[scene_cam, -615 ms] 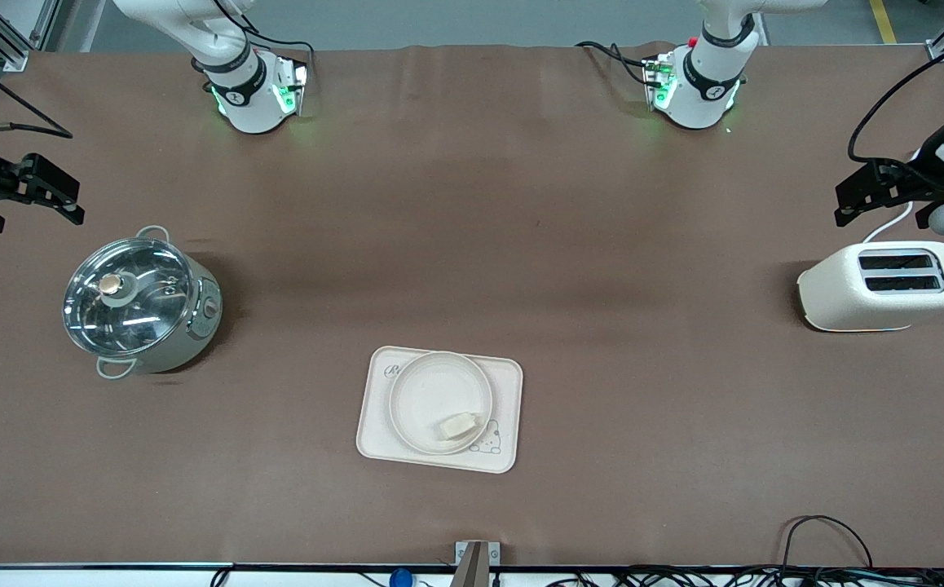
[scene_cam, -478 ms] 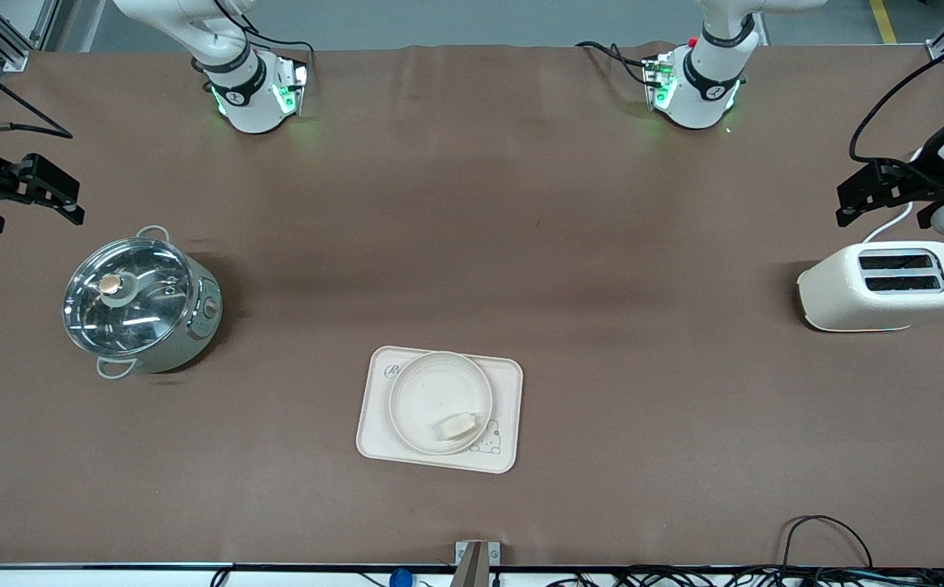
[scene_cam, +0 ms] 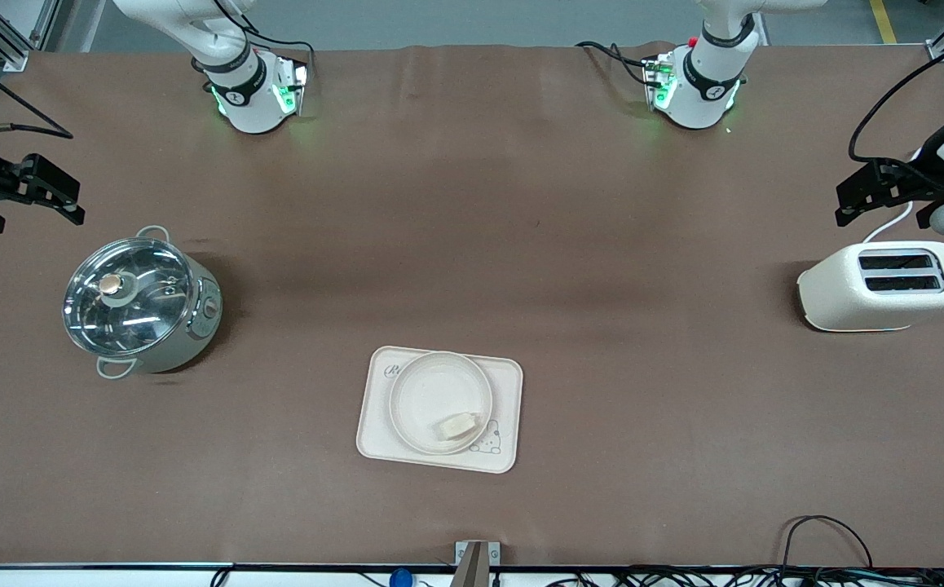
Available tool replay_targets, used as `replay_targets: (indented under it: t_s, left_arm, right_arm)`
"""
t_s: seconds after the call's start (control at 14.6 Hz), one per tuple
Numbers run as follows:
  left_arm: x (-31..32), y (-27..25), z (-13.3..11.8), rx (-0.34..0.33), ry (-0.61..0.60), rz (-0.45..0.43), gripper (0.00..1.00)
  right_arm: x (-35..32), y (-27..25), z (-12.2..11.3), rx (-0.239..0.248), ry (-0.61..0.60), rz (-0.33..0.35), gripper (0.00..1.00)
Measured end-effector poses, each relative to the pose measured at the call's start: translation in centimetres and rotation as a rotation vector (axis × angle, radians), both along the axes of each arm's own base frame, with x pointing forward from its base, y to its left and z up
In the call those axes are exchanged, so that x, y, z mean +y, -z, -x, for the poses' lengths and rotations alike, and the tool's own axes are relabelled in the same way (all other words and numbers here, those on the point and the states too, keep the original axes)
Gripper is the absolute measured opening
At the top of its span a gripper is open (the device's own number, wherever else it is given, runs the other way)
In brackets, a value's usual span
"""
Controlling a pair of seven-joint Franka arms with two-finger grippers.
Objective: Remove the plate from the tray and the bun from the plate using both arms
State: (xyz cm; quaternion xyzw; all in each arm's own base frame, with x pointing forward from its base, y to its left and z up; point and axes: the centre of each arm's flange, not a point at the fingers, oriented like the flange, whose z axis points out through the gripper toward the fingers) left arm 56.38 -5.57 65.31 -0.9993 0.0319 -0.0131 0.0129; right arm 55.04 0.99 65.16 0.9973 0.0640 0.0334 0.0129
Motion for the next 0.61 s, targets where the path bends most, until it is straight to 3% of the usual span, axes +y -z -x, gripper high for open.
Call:
replay_targets:
  t_s: [0.34,0.61]
  left_arm:
    - [0.1,0.1,0.0,0.001,-0.001,0.0,1.0]
    - [0.2,0.1,-0.1,0.001,-0.003,0.0,1.0]
  right_arm:
    - [0.5,0.3,-0.2,0.002,-0.008,-0.005,1.0]
    - [4.6,4.2,-2.6,0.011,-0.051,-0.098,1.0]
